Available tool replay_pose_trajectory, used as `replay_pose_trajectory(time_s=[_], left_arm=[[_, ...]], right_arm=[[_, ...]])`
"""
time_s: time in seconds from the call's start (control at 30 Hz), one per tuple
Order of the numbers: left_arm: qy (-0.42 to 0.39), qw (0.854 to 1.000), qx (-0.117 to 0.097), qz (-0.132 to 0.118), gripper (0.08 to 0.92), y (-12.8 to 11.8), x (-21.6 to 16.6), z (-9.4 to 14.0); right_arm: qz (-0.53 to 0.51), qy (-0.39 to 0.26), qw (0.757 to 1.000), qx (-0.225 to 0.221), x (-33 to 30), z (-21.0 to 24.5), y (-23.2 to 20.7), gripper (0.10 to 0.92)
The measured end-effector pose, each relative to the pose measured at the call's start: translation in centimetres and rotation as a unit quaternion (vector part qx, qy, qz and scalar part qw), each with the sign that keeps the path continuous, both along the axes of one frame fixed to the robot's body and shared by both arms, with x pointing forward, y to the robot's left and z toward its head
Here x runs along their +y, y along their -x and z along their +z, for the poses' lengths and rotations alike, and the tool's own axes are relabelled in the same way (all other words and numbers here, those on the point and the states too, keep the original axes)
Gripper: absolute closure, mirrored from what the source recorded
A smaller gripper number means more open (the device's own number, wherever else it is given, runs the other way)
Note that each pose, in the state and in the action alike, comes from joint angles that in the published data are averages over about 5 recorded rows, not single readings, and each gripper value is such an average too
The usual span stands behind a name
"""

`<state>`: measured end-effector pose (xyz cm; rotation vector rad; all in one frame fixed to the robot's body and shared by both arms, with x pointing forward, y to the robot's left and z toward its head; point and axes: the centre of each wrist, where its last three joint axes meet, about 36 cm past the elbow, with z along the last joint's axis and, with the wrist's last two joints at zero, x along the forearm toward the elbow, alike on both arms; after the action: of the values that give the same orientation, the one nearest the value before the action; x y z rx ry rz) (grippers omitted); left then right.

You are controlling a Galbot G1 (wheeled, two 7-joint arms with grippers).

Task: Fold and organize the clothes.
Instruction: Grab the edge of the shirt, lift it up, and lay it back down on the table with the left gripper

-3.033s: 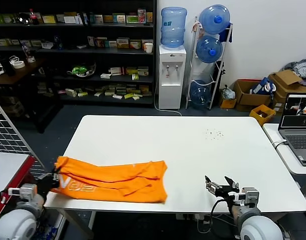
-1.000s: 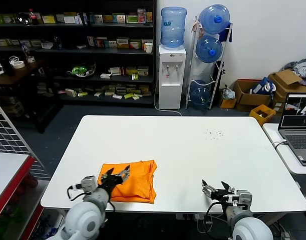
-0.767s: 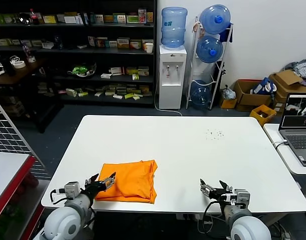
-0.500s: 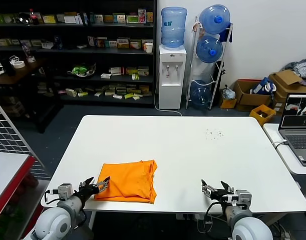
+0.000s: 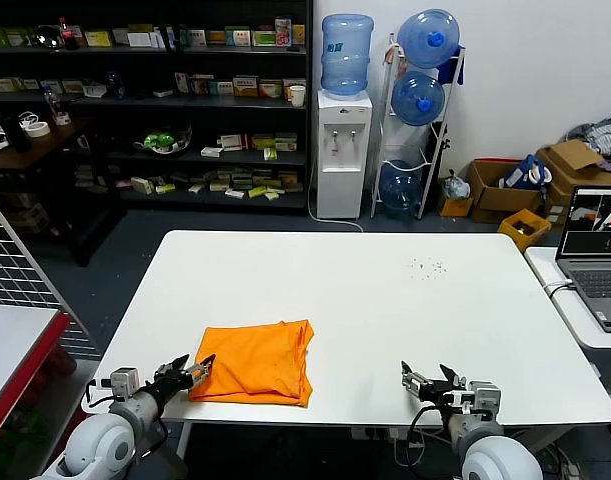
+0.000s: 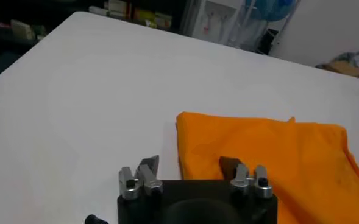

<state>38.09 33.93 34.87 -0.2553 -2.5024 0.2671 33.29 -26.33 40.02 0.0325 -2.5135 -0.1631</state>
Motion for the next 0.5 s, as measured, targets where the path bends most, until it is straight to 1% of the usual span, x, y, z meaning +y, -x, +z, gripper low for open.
replay_pose_trajectory(time_s=[0.23,0.5], left_arm=[[0.008,1.0,-0.006,-0.01,0.567,-0.1,-0.7,-0.3],[0.008,1.0,-0.019,-0.011,0.792,-0.1,-1.1,-0.5]], right_arm=[[-0.001,0.0,1.0,0.001,-0.1,-0.1,0.1,0.2],[-0.002,-0.001,1.0,0.003,-0.1,-0.2,0.2,0.2]])
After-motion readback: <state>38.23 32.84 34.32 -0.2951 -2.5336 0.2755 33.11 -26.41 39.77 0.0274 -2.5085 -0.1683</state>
